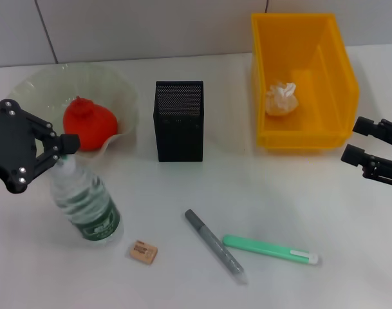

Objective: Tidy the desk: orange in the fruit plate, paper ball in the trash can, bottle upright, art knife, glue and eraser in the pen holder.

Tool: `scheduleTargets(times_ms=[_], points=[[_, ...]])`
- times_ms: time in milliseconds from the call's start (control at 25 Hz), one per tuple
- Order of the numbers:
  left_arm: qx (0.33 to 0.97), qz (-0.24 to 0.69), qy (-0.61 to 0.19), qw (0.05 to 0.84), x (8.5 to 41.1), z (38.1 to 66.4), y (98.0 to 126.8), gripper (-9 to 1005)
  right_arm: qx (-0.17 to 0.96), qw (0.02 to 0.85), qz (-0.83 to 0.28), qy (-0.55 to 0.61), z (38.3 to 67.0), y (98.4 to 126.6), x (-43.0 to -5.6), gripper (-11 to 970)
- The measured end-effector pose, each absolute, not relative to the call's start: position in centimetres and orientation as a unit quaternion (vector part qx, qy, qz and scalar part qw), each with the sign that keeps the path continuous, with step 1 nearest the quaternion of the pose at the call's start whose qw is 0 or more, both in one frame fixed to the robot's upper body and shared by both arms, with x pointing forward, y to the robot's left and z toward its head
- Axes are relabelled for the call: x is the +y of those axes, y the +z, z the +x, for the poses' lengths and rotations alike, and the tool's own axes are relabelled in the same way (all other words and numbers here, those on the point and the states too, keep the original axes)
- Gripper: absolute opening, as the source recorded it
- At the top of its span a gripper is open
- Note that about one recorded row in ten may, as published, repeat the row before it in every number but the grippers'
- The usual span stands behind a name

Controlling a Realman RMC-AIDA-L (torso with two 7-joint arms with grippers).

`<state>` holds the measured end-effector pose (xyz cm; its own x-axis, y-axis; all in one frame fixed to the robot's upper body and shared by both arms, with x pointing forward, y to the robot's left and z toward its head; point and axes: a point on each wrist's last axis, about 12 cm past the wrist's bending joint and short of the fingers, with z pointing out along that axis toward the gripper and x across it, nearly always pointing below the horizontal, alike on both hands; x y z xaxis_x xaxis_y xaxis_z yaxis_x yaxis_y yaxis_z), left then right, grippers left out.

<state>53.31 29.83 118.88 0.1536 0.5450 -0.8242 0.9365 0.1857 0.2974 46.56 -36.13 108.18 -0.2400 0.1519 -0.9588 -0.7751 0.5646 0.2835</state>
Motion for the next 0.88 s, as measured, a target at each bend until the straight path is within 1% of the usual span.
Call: scheduleTargets(times_ms=[40, 240, 480, 560, 600, 640, 680, 720, 840, 880], points=[[0.612, 0.604, -0.212, 0.465, 29.8, 53.3, 118.9, 1, 0.675, 0.572, -0.231, 0.405, 46.6, 108.2, -36.2, 846], [0.596, 0.603, -0.216, 0.484, 29.7, 53.1, 119.3, -2, 0.675, 0.572, -0.232, 0.404, 46.6, 108.2, -36.2, 845], [0.568, 0.589, -0.218, 0.532, 29.9, 53.0, 120.1, 3, 0.675, 0.573, -0.233, 0.402, 46.6, 108.3, -36.4, 846], [0.552, 0.57, -0.227, 0.565, 30.2, 52.7, 120.3, 5, 0.674, 0.576, -0.231, 0.4, 46.7, 108.4, -36.5, 846], [0.552, 0.57, -0.227, 0.565, 30.2, 52.7, 120.3, 5, 0.674, 0.578, -0.23, 0.399, 46.7, 108.5, -36.6, 846], [0.538, 0.538, -0.244, 0.601, 30.8, 52.2, 120.4, 6, 0.673, 0.58, -0.229, 0.398, 46.7, 108.5, -36.6, 846], [0.538, 0.538, -0.244, 0.601, 30.8, 52.2, 120.4, 7, 0.672, 0.585, -0.225, 0.395, 46.7, 108.6, -36.8, 846], [0.53, 0.514, -0.257, 0.623, 31.2, 52.0, 120.3, 8, 0.672, 0.585, -0.225, 0.395, 46.7, 108.6, -36.8, 846], [0.53, 0.514, -0.257, 0.623, 31.2, 52.0, 120.3, 10, 0.671, 0.589, -0.224, 0.391, 46.6, 108.7, -37.1, 846], [0.523, 0.48, -0.278, 0.647, 31.9, 51.7, 119.9, 11, 0.67, 0.593, -0.221, 0.389, 46.6, 108.8, -37.2, 846]])
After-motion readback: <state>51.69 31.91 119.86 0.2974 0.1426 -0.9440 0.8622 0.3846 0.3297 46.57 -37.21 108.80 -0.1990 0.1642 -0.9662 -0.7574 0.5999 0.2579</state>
